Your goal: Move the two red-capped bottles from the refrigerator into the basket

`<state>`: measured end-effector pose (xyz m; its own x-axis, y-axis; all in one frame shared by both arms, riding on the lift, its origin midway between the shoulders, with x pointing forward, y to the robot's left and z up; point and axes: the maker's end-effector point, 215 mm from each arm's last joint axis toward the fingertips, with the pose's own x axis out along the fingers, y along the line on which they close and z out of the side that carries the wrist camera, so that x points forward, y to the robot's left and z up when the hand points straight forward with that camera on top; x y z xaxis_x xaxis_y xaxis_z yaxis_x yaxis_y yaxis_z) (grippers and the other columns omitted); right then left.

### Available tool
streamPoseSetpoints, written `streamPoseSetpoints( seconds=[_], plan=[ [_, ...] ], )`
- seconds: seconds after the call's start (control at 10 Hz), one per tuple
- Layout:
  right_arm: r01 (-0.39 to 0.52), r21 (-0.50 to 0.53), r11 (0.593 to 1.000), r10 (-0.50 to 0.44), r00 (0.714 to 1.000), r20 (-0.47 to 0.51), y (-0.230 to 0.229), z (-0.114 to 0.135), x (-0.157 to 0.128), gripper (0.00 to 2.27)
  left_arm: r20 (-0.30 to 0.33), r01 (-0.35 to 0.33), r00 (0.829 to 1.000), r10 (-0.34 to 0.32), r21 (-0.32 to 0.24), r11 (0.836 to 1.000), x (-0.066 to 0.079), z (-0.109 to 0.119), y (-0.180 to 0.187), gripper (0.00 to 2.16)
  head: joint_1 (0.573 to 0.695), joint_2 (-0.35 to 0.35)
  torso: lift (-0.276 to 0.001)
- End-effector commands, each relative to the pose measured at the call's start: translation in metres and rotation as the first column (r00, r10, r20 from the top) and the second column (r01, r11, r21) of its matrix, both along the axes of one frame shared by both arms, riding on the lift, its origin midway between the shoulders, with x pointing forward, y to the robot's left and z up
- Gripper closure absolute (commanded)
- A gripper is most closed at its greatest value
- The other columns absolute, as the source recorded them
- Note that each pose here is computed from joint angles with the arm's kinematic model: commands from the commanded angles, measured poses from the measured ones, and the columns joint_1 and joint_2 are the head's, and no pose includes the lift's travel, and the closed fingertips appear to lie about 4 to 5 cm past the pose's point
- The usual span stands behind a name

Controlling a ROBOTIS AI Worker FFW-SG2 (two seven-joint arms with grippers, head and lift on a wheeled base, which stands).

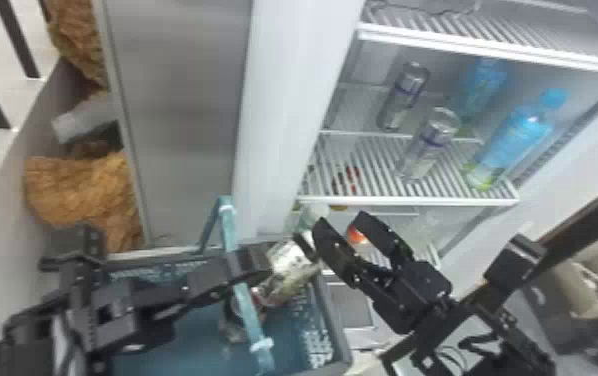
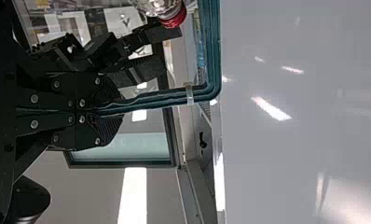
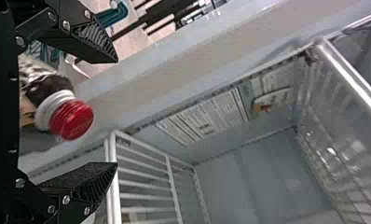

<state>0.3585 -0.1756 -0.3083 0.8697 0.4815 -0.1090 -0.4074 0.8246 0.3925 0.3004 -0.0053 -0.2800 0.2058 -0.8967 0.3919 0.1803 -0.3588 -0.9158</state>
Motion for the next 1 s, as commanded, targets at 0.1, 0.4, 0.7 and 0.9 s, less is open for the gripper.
streamPoseSetpoints(
  seconds=[0.1,0.4,0.7,0.9],
  plan=[
    [0.044,-0.02,0.999,-0.042,0.998,0.052,-0.025,0.01,-0.013,0.26,-0.003,-0.003,1.0,0.003,0.003,1.0,0.0,-0.001,0.002,1.2,0.695,-0.326,0.0],
    [0.21,-0.141,0.968,-0.193,0.974,0.12,-0.098,0.025,-0.035,0.26,-0.001,-0.012,1.0,0.012,0.001,1.0,0.001,-0.002,0.003,1.2,0.695,-0.35,0.0],
    [0.317,-0.298,0.901,-0.276,0.946,0.17,-0.157,0.036,-0.056,0.26,0.003,-0.034,0.999,0.034,-0.01,0.999,0.005,0.0,0.006,1.2,0.695,-0.35,0.0],
    [0.354,-0.408,0.841,-0.31,0.935,0.173,-0.194,0.029,-0.073,0.26,0.01,-0.066,0.998,0.067,-0.041,0.997,0.012,0.008,0.01,1.2,0.695,-0.35,0.0]
  ],
)
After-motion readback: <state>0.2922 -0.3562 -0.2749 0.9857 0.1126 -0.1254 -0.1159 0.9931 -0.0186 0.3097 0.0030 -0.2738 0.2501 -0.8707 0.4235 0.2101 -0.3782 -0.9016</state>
